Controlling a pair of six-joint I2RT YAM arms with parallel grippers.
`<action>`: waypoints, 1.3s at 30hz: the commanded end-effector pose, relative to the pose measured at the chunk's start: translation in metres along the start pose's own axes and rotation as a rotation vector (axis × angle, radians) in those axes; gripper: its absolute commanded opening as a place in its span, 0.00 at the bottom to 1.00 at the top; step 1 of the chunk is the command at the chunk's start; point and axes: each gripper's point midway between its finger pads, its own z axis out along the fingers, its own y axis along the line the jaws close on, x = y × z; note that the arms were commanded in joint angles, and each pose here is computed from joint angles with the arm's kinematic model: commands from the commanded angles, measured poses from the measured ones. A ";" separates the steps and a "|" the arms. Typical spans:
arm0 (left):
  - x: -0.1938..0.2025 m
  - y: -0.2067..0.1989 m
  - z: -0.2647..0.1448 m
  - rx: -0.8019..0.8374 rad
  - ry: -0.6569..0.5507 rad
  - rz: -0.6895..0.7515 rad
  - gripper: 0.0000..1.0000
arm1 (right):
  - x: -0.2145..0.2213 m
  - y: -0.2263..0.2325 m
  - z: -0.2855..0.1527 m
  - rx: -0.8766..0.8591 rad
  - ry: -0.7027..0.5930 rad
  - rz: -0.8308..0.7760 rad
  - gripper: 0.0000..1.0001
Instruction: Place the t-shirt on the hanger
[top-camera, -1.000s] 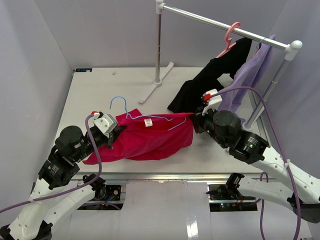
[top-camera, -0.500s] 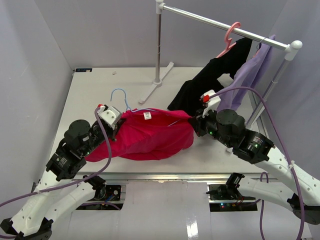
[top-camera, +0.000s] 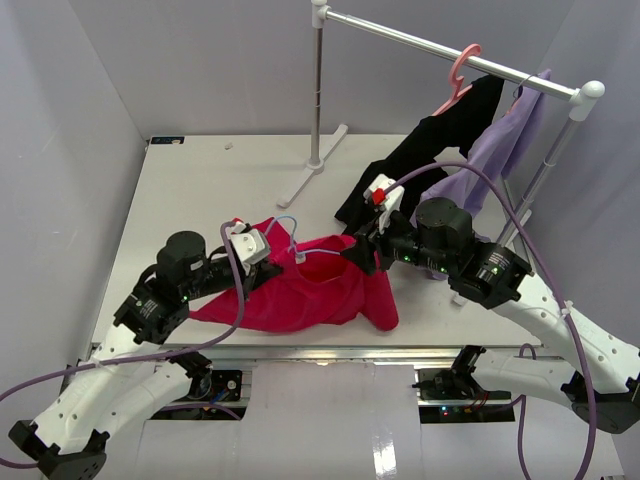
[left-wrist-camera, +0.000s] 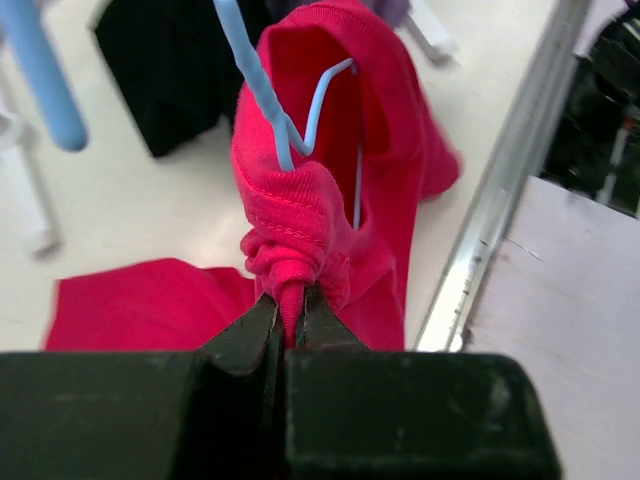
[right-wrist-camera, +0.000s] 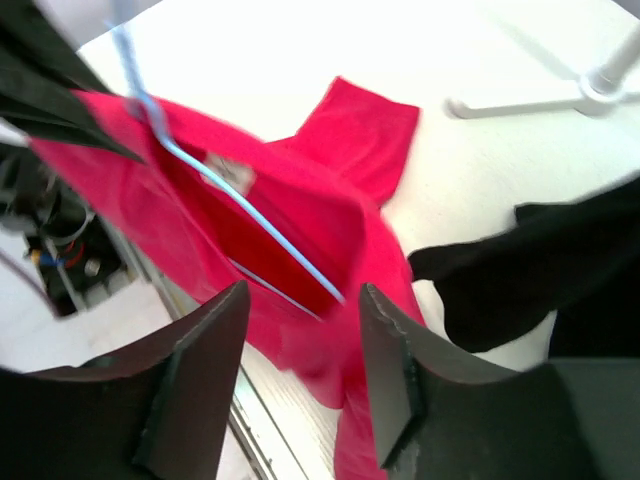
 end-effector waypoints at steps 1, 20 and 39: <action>0.011 -0.033 0.004 0.178 -0.007 -0.058 0.00 | -0.029 0.035 -0.013 -0.210 -0.112 -0.115 0.60; -0.001 -0.056 0.001 0.321 -0.072 -0.070 0.00 | -0.052 0.101 0.051 -0.569 -0.278 -0.132 0.58; -0.081 0.030 -0.033 -0.215 -0.138 -0.082 0.52 | -0.088 0.074 0.016 -0.348 -0.351 -0.102 0.08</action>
